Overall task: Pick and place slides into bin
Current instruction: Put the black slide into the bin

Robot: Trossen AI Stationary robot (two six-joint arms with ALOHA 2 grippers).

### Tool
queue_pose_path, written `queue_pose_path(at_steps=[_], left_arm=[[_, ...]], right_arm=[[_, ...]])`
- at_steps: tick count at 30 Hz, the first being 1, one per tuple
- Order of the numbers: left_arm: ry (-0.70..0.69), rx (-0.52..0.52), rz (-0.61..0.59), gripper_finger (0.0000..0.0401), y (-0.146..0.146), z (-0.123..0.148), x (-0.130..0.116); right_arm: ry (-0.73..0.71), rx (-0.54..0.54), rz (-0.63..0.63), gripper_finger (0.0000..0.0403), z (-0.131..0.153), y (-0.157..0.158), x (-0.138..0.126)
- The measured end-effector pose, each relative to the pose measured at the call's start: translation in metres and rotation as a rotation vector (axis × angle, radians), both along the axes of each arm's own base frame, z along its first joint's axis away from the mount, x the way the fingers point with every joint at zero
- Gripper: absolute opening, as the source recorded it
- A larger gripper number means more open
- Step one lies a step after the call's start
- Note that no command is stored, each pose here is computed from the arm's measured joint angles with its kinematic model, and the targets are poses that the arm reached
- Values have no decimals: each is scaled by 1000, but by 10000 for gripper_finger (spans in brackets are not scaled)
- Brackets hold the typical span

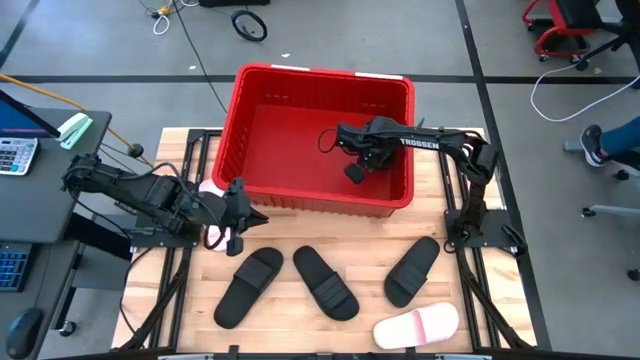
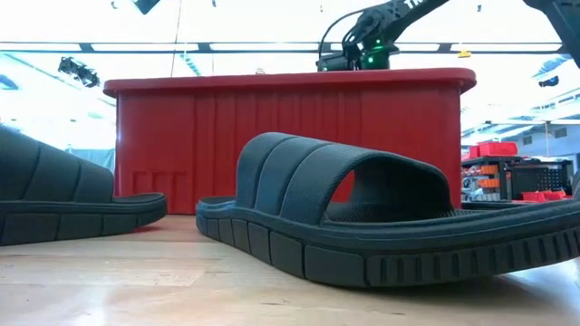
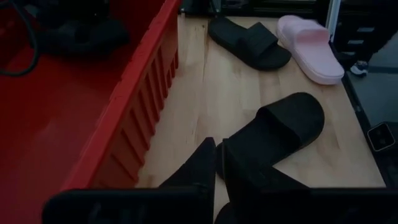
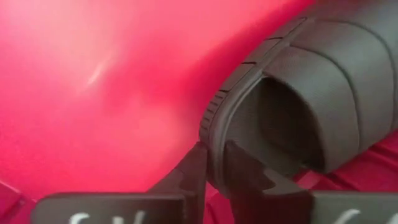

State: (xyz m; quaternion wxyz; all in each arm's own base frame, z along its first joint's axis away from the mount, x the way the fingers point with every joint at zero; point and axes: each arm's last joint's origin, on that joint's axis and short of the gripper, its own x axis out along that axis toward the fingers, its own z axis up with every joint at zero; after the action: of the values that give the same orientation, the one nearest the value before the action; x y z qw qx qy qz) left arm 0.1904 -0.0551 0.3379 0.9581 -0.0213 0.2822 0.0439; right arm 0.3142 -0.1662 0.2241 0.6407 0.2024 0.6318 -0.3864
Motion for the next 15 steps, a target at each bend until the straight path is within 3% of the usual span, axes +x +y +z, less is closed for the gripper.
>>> queue_pose_path(at_steps=[8,15], left_arm=[[-23,1,-6,31,0,2,1],[-69,-14,3,39,1,6,4]], right_arm=[[-12,-15,114,123,16,3,-6],[-82,-55,158,138,47,17,-16]])
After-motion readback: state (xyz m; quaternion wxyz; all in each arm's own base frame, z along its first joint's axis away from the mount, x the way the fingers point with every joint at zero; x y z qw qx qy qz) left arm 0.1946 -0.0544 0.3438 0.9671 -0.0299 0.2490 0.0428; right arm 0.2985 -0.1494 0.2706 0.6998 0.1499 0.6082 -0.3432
